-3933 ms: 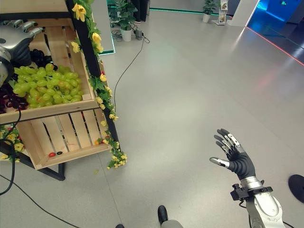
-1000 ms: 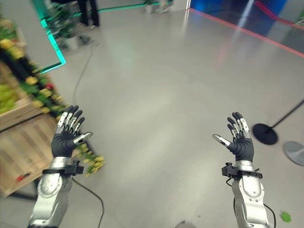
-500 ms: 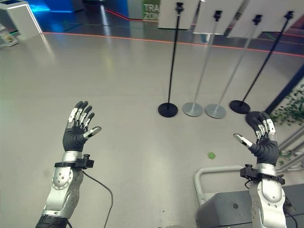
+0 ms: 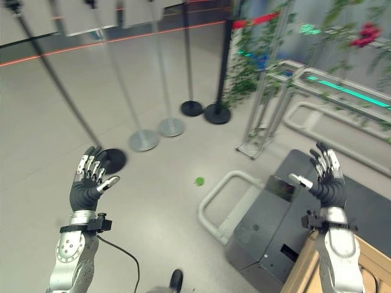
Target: Pick up the fruits from the basket on one side to the basket on the other side
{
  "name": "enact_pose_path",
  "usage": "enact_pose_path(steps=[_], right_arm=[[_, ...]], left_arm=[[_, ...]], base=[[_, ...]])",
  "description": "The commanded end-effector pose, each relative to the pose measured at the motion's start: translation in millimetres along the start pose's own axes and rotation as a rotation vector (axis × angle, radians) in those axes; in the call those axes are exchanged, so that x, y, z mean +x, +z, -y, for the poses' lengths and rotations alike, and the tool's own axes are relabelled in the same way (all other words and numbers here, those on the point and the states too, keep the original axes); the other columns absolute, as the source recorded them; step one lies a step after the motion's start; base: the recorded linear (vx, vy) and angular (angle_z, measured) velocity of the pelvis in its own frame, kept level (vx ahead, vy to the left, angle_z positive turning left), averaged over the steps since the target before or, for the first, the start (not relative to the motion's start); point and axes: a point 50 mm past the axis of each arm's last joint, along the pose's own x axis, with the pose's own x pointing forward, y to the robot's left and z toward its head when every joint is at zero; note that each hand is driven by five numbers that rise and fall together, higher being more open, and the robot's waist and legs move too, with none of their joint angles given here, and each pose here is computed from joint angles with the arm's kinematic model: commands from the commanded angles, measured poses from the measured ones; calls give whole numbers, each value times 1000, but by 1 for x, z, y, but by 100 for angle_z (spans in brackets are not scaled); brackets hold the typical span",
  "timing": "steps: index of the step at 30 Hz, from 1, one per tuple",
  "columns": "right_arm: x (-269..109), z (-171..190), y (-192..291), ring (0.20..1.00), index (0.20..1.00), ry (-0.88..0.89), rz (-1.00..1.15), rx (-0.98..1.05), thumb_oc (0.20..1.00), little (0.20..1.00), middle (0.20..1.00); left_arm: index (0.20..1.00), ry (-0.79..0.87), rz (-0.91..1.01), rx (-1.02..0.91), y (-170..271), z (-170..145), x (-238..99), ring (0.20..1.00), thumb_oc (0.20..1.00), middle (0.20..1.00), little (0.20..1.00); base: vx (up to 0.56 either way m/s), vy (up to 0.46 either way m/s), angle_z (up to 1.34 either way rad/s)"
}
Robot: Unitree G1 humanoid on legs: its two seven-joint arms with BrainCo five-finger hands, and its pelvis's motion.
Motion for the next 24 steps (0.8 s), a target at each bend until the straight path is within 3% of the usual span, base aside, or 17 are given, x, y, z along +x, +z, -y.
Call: enact_pose_path(steps=[1, 14, 24], right_arm=[[18, -3, 23, 1000, 1000, 24, 138, -41, 1000, 1000, 1000], [23, -31, -4, 1000, 1000, 64, 26, 17, 1000, 1000, 1000], [23, -36, -14, 1000, 1000, 60, -20, 1, 1000, 1000, 1000]], left_arm=[[1000, -62, 149, 24, 25, 5, 15, 1000, 1000, 1000, 1000], [1000, 55, 122, 120, 27, -23, 5, 1000, 1000, 1000, 1000], [1000, 187, 129, 194, 30, -47, 4, 1000, 1000, 1000, 1000]], base=[[141, 254, -79], [-13, 112, -128], [29, -148, -62]])
